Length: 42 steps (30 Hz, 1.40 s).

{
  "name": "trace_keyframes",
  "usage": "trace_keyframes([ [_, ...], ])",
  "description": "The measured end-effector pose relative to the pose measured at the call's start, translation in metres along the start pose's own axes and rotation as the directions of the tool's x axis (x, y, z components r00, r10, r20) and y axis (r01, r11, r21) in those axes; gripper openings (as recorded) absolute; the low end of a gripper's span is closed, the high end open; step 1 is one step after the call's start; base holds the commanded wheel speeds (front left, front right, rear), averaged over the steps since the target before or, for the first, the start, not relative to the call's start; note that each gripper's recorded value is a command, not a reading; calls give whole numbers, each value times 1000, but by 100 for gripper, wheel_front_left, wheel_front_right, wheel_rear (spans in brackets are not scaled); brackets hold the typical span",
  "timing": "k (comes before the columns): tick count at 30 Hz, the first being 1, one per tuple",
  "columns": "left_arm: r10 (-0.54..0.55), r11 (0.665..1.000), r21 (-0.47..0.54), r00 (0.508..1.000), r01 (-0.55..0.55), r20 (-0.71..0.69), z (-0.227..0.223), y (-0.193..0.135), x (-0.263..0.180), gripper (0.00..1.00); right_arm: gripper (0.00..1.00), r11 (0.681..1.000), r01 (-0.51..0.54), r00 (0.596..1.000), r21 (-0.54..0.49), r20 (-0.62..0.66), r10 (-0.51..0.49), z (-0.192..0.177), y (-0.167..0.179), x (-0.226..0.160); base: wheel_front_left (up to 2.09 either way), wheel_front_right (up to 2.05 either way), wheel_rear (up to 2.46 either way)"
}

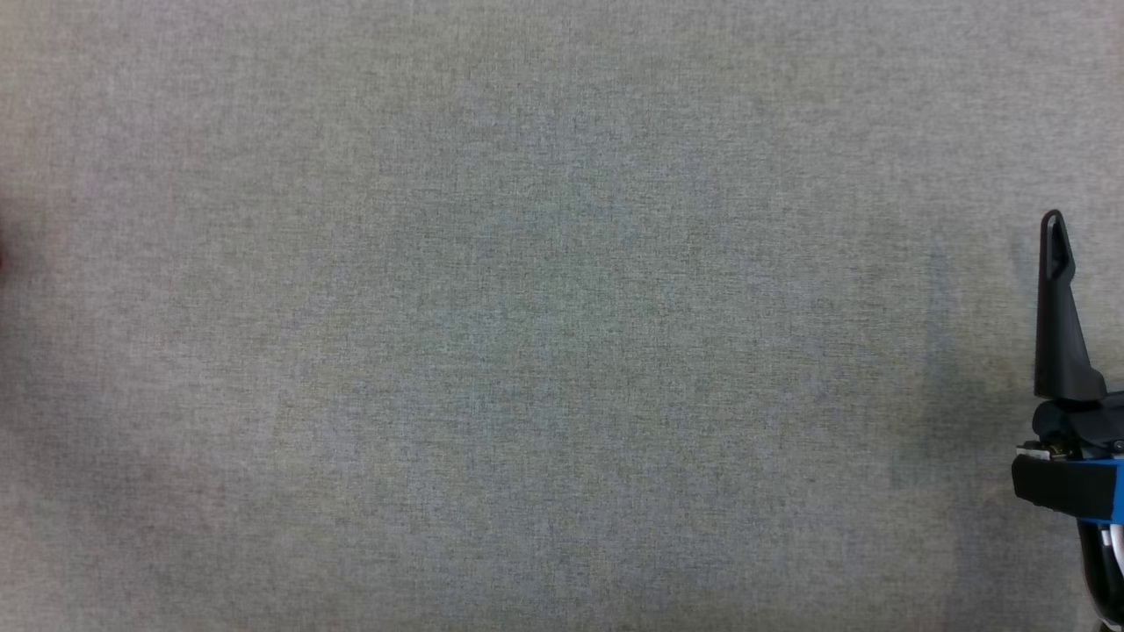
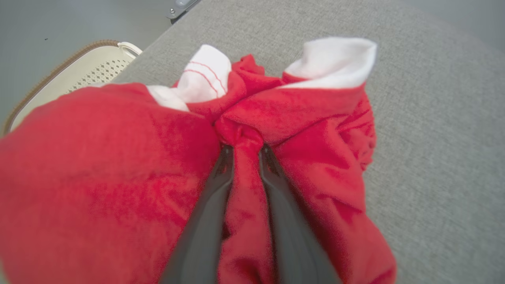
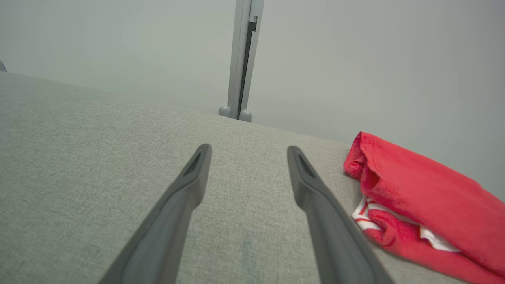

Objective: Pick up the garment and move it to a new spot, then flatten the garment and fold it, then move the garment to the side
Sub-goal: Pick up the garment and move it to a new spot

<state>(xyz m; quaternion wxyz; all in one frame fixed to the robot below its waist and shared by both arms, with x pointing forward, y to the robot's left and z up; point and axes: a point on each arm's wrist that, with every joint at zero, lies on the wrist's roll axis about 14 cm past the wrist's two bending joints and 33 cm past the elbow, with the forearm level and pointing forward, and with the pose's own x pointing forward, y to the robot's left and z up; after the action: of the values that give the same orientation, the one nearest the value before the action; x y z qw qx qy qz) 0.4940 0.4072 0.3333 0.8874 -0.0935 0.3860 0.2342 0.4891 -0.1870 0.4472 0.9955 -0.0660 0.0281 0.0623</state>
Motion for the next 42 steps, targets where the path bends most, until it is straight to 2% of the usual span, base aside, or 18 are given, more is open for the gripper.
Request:
trace_keyframes([
  [4,-14,1000,21,999,13,45,8,-4,-6,0,100,1000,10,999,15,31,-10,10,-1,-2,0,0,0],
  [8,-67,993,109,988,51,143,32,-21,-18,0,100,999,12,998,40,55,-14,20,2,-7,0,0,0],
  [12,-169,978,175,934,118,314,81,-54,-43,0,100,998,11,996,69,85,-17,30,5,-15,0,0,0],
  [15,-265,956,238,858,173,441,118,-84,-70,0,100,996,17,994,92,106,-27,38,6,-23,0,0,0],
  [17,-337,935,287,783,210,523,146,-109,-94,0,100,994,30,992,106,121,-43,43,3,-29,0,0,0],
  [21,-487,870,403,620,284,615,182,-167,-145,0,100,989,56,989,136,129,-74,47,-1,-47,0,0,0],
  [23,-557,830,453,539,327,631,191,-198,-172,0,100,987,74,987,145,131,-94,49,-6,-57,0,0,0],
  [26,-664,748,547,407,376,628,197,-249,-217,0,100,983,97,983,155,137,-119,53,-11,-70,0,0,0],
  [30,-780,614,640,230,461,582,192,-317,-278,0,100,977,128,978,168,141,-153,55,-20,-85,0,0,0],
  [34,-853,478,694,96,538,513,172,-368,-328,0,100,969,162,971,187,142,-190,56,-29,-100,0,0,0],
  [37,-884,401,724,29,562,467,157,-394,-352,0,100,957,189,964,220,143,-223,57,-37,-111,0,0,0],
  [39,-900,359,732,8,578,435,141,-406,-359,0,100,950,207,959,233,143,-244,57,-42,-119,0,0,0],
  [42,-931,291,733,6,615,364,99,-422,-359,0,100,941,228,953,251,142,-268,58,-48,-128,0,0,0],
])
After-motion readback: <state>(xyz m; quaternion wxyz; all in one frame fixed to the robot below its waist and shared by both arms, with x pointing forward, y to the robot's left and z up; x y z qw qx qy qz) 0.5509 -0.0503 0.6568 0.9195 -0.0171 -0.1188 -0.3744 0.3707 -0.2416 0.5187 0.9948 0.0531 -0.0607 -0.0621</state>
